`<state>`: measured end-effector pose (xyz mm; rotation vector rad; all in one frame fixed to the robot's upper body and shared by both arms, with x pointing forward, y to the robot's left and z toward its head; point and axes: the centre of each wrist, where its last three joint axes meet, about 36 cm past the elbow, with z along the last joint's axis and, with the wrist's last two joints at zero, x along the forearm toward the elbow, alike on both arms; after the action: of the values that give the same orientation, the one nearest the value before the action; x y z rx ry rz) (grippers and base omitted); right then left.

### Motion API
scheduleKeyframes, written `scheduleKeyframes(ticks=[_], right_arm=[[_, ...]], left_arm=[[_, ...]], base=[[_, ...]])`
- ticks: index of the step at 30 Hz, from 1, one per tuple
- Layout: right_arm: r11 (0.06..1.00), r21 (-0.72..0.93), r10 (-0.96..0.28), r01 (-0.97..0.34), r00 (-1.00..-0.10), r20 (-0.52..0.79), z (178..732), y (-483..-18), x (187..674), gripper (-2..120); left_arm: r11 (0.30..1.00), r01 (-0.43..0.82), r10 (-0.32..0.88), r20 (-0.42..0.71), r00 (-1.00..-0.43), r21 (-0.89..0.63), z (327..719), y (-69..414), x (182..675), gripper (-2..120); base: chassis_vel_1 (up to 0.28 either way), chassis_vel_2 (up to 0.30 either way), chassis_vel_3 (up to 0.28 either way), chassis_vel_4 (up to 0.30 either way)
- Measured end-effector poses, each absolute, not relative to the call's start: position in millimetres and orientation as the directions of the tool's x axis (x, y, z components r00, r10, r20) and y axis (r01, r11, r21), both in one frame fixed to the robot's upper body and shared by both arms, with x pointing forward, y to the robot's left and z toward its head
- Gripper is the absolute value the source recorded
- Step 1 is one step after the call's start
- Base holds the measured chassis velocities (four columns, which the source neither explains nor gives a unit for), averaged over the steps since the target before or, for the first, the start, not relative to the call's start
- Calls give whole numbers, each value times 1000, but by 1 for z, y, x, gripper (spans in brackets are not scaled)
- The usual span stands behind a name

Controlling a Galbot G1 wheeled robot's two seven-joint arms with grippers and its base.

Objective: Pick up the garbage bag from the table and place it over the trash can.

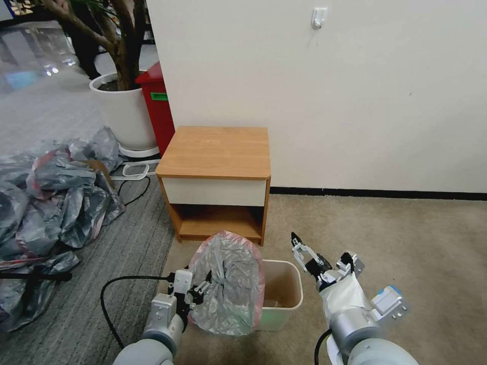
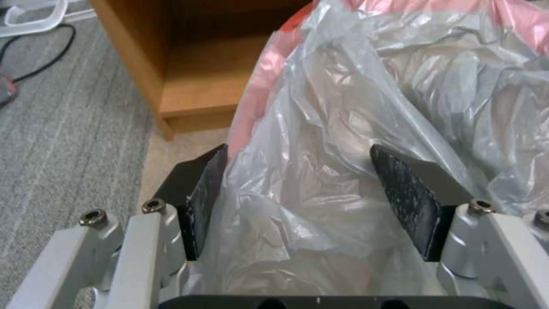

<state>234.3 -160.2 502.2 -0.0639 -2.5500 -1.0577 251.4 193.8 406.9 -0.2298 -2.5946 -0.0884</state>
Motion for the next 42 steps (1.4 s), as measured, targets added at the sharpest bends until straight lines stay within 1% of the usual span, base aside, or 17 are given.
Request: scheduleKeyframes(ticks=[6,32,41,42], right_arm=[[720,667,-83,192,-930,358,501,-159,233,100],[741,643,-44,195,-941,336,502,-159,232,100],[741,641,-40,198,-941,336,501,-158,231,100],[741,641,-40,198,-941,336,501,-158,231,100]], left_arm=[[982,188,153,517,-842,17,402,190,255,63],[975,223,184,542,-820,6,381,176,265,61],[974,225,187,555,-810,1,374,173,266,54],[974,225,187,558,-808,-1,373,173,266,49]], base=[[0,0,0,0],[0,0,0,0],[0,0,0,0],[0,0,0,0]])
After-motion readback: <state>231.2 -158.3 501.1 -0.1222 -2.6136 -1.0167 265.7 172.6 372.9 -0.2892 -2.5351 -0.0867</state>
